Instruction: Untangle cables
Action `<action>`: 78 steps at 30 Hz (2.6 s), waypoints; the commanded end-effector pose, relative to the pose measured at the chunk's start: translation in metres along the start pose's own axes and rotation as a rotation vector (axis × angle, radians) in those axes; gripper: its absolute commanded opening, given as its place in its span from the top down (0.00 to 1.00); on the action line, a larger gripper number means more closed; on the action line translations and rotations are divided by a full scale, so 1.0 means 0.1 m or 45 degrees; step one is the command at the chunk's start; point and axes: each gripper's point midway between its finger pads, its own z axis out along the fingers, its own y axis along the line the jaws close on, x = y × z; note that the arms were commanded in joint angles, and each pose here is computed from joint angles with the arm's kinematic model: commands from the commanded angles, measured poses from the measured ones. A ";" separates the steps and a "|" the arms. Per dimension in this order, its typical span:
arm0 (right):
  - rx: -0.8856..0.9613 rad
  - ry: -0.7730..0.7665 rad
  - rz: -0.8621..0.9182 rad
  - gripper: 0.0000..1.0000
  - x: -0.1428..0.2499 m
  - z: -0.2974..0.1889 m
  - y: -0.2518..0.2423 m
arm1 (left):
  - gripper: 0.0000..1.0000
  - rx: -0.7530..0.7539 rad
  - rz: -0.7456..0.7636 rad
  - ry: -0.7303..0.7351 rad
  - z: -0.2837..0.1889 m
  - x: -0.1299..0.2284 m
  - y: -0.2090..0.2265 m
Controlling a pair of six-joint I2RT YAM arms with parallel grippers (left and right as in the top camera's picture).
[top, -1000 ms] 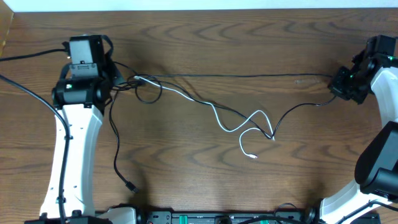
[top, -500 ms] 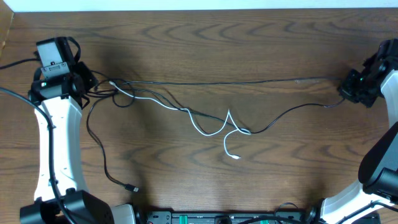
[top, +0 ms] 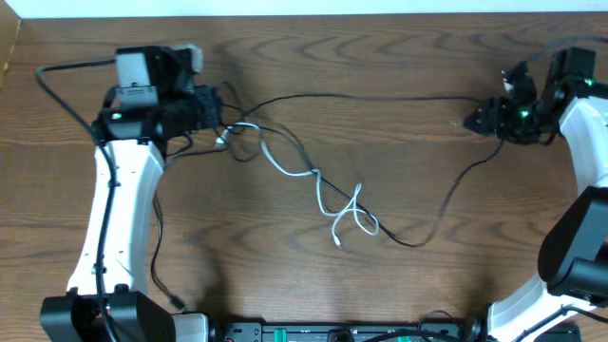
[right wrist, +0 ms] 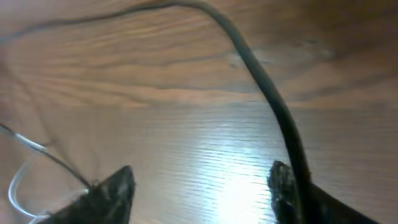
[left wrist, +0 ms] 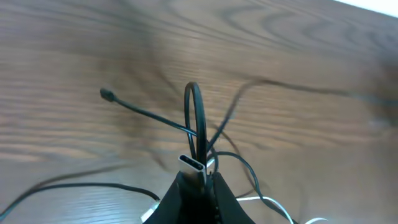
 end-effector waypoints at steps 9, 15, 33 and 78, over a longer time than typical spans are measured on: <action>-0.163 -0.057 -0.440 0.26 -0.30 -0.36 0.94 | 0.92 0.183 0.130 0.008 0.09 0.04 -0.69; -0.222 -0.012 -0.695 0.18 -0.15 -0.18 1.43 | 0.92 0.297 0.093 -0.027 0.08 -0.03 -0.93; 0.145 -0.301 -0.300 0.03 -0.84 -0.59 0.92 | 0.92 1.007 0.340 -0.080 -0.41 -0.07 -1.80; -0.451 0.164 -0.833 0.17 0.22 0.34 2.41 | 0.89 0.869 0.066 -0.073 -0.30 -0.24 -1.67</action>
